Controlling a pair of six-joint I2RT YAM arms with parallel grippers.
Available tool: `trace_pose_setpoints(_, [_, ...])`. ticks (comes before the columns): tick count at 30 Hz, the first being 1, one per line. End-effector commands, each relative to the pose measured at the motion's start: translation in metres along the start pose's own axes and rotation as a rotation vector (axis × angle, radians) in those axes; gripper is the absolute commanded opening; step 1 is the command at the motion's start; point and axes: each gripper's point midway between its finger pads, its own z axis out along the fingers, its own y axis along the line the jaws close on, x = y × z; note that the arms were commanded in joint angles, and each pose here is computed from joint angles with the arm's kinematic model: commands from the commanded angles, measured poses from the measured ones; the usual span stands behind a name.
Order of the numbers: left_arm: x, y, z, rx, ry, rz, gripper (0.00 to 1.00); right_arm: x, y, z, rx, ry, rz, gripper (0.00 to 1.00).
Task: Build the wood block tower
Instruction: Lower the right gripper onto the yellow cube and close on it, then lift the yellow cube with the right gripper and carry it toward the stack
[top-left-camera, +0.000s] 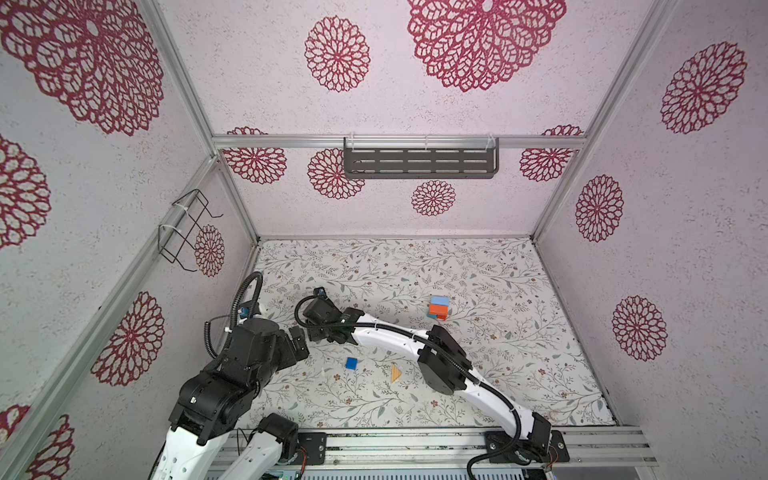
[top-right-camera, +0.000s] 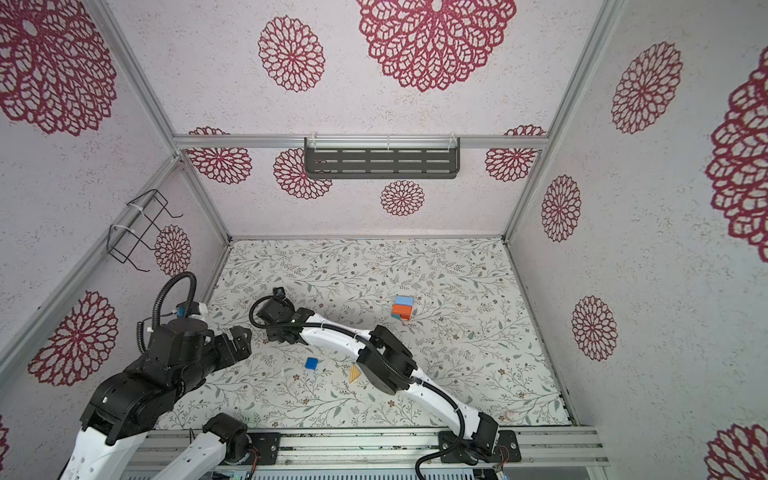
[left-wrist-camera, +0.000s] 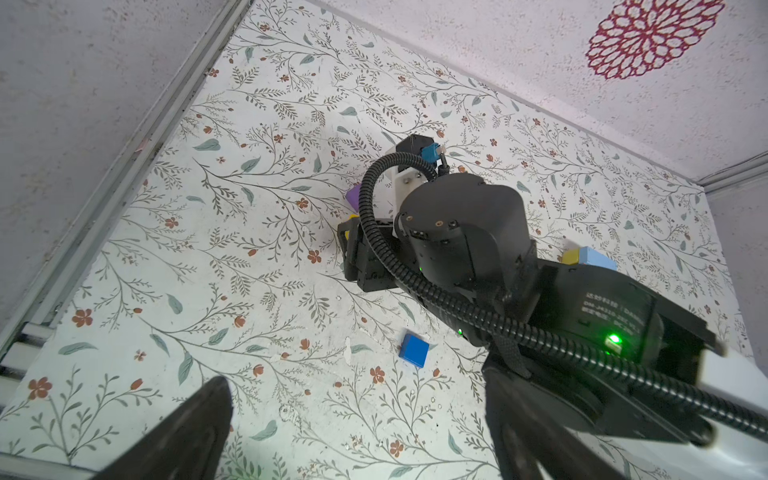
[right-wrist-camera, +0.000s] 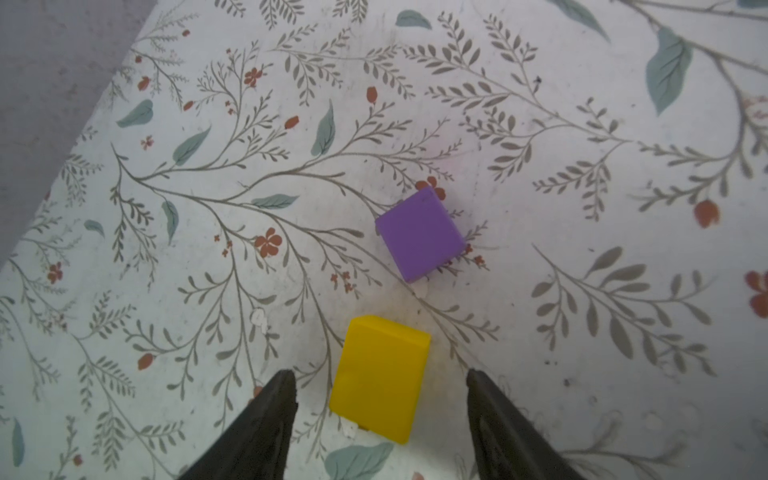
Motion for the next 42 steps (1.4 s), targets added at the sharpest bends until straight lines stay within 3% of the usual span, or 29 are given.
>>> trace_pose_setpoints(1, [0.000, 0.000, -0.001, 0.007, -0.007, -0.012, 0.97, -0.013, 0.009, -0.008, -0.007, -0.043, 0.019, 0.61])
trace_pose_setpoints(28, [-0.002, 0.001, -0.007, 0.005, -0.004, -0.015, 0.97, -0.016, 0.004, -0.013, 0.018, -0.044, -0.034, 0.31])
trace_pose_setpoints(35, [-0.006, 0.000, -0.013, 0.010, -0.002, 0.002, 0.97, -0.029, 0.009, -0.039, 0.016, -0.057, -0.078, 0.28])
trace_pose_setpoints(42, [-0.011, -0.009, -0.011, 0.024, 0.008, -0.002, 0.97, -0.048, -0.014, -0.082, 0.038, -0.096, -0.076, 0.28])
